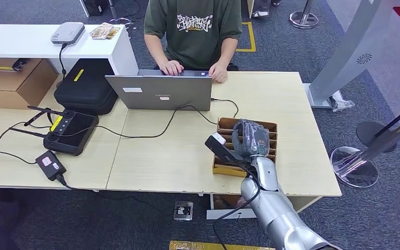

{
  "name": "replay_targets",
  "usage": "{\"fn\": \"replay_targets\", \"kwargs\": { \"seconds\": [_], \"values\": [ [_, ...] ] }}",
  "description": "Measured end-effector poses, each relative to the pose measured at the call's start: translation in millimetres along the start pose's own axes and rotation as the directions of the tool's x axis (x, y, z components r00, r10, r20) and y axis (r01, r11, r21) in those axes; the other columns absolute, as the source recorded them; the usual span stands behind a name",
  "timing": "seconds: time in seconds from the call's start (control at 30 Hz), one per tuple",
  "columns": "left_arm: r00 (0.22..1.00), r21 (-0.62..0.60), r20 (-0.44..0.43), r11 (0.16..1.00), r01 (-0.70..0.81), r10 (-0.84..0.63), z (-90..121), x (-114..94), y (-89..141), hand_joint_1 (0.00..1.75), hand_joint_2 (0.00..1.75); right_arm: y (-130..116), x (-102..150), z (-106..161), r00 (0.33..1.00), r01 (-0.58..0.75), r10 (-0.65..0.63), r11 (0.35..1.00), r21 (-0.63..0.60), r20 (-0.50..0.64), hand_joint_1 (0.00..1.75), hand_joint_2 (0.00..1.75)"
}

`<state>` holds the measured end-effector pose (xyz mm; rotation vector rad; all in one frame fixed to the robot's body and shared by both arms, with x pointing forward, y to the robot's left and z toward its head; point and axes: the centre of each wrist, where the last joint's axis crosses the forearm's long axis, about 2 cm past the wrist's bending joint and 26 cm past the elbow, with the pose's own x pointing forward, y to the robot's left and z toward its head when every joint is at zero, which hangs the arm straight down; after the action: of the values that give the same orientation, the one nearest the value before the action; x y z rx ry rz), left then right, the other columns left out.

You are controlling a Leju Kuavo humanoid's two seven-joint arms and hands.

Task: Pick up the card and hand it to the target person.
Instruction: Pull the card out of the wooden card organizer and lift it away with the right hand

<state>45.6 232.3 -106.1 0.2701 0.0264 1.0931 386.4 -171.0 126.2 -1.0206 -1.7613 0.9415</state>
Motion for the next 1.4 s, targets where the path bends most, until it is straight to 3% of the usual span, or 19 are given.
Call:
{"fn": "replay_targets", "kwargs": {
  "seconds": [0.37,0.53,0.8,0.93,1.4],
  "values": [
    [1.0,-0.001,0.012,1.0,-0.004,0.004,0,0,0,0.0,0.0,-5,7,-2,0.999,0.03,-0.028,0.998,-0.055,0.037,1.47,1.75],
    [1.0,-0.005,0.011,1.0,-0.007,0.007,0,0,0,0.0,0.0,-18,13,-5,0.997,0.049,-0.041,0.99,-0.133,0.061,1.64,1.75],
    [1.0,-0.004,0.008,1.0,-0.015,0.015,0,-1,1,0.0,0.0,-77,25,-12,0.992,0.071,-0.024,0.917,-0.393,0.123,1.66,1.75],
    [1.0,-0.003,0.007,1.0,-0.018,0.018,0,-1,1,0.0,0.0,-97,20,-13,0.991,0.072,-0.012,0.886,-0.458,0.131,1.64,1.75],
    [1.0,-0.004,0.005,1.0,-0.025,0.025,0,-1,1,0.0,0.0,-96,14,-8,0.991,0.067,-0.002,0.877,-0.476,0.136,1.64,1.75]
  ]
}}
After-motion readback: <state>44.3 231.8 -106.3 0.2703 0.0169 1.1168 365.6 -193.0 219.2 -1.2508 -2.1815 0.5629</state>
